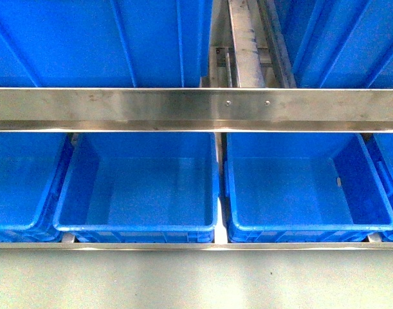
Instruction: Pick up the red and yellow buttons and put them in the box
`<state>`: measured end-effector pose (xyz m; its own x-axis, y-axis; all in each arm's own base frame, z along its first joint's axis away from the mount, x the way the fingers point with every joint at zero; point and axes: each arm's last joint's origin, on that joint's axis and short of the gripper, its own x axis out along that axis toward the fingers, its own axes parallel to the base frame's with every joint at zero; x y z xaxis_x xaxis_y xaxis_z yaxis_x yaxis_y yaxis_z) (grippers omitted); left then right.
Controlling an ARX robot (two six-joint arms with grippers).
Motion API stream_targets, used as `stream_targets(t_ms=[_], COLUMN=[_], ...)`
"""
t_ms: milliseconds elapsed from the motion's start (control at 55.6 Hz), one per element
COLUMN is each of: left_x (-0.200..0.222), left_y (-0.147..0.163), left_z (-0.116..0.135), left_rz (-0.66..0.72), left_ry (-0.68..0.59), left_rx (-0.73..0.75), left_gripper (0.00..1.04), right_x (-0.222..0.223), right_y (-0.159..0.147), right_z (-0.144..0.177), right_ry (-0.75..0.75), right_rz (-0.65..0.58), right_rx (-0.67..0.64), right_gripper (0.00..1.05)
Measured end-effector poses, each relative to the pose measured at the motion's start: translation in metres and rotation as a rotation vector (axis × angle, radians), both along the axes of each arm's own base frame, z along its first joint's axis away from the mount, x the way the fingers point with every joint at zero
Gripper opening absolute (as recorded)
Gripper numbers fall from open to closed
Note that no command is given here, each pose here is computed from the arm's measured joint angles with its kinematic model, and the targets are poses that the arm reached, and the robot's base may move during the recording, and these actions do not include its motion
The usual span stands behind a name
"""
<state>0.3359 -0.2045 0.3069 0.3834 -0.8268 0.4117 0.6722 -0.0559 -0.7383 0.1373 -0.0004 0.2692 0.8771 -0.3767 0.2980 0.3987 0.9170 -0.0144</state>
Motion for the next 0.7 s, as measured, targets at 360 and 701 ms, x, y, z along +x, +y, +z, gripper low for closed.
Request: stream_targets(t_ms=[360, 701], left_x=[0.0, 0.001], left_y=[-0.005, -0.009], left_z=[-0.003, 0.006], left_rz=[0.016, 0.041], left_ry=[0.001, -0.024], left_rx=[0.041, 0.033], left_gripper=[0.33, 0.33], right_x=[0.024, 0.066], right_y=[-0.059, 0.007], right_z=[0.056, 0.049], right_ry=[-0.248, -0.43], right_rz=[0.157, 0.601], right_rx=[0.955, 1.605], right_gripper=[0.97, 0.97])
